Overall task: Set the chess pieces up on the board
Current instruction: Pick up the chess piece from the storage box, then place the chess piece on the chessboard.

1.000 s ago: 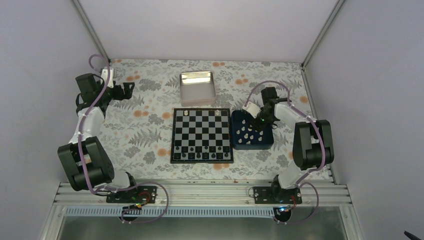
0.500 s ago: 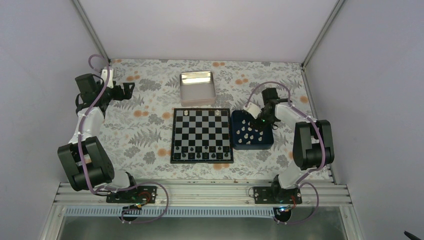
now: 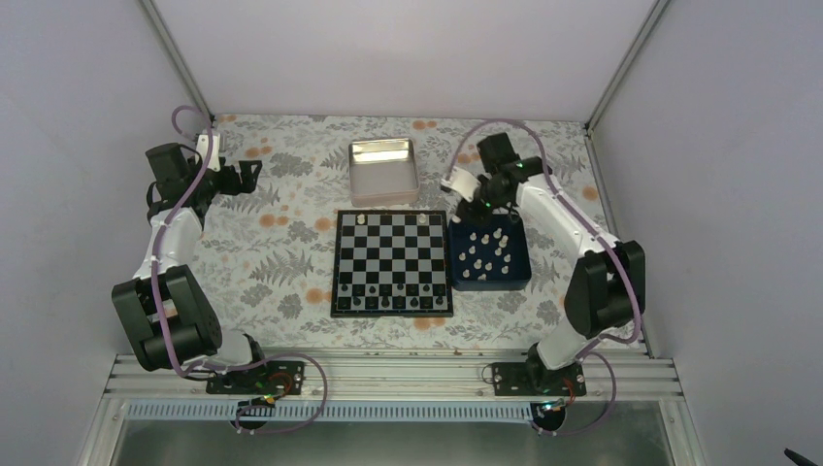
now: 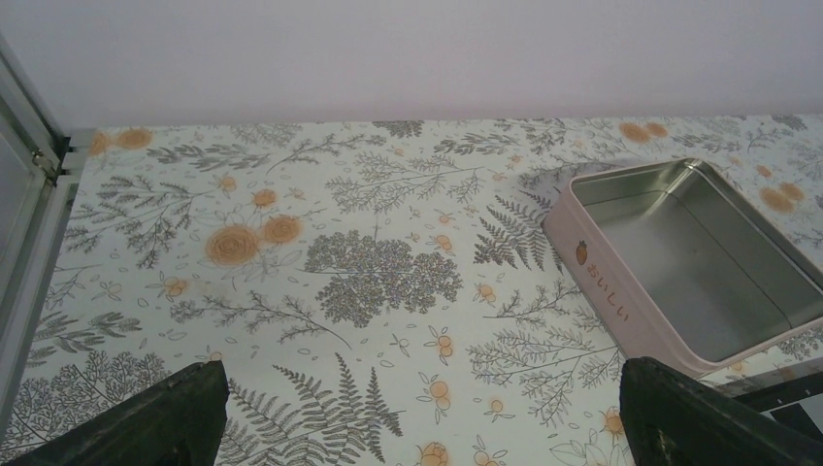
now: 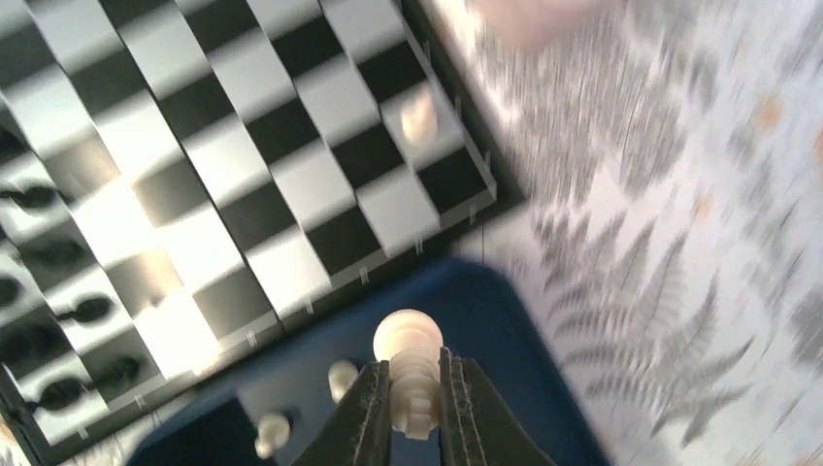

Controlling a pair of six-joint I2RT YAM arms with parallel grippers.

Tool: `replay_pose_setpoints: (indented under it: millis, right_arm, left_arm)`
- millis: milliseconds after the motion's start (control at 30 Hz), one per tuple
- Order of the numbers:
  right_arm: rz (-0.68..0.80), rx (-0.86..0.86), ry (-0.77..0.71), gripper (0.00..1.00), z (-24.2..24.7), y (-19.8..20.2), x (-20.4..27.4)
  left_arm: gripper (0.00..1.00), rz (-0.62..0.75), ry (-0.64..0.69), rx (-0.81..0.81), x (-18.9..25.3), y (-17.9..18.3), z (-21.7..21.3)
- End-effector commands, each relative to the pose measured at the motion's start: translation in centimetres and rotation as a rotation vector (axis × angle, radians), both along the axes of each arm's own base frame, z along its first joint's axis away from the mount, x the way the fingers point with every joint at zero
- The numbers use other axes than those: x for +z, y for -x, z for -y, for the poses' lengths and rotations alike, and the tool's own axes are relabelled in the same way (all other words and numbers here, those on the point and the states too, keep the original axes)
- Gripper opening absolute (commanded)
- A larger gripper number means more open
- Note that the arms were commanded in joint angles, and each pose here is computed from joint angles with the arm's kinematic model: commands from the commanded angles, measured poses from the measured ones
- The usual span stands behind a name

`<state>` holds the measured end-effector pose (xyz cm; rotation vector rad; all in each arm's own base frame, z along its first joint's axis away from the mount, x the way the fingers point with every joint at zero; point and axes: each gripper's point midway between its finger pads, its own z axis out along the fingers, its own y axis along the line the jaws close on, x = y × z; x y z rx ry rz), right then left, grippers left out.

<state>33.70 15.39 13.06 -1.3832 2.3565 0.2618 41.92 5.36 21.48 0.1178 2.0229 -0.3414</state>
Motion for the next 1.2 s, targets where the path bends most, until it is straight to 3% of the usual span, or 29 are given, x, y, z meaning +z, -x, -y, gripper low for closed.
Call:
replay_pose_setpoints:
  millis: [0,233,567,1167]
  right_arm:
    - [0.045,0.086,-0.03,0.04,-4.9,-0.6,3.9]
    - [0.041,0.235,0.033,0.04,-12.2,-2.9,3.0]
    - [0.016,0.324,0.084,0.05,-17.8,-4.6,-1.4]
    - [-0.02,0.36,0.147,0.06,-19.9,-5.1,-6.2]
  left_arm:
    - [1.0,-0.001,0.003,-0.018,-0.3,0.2,0.1]
    - [1.0,0.0,0.0,-0.016,-0.2,0.2,0.0]
    - [1.0,-0.003,-0.001,-0.012,-0.4,0.1,0.0]
    - [1.0,0.005,0.0,-0.016,-0.2,0.2,0.1]
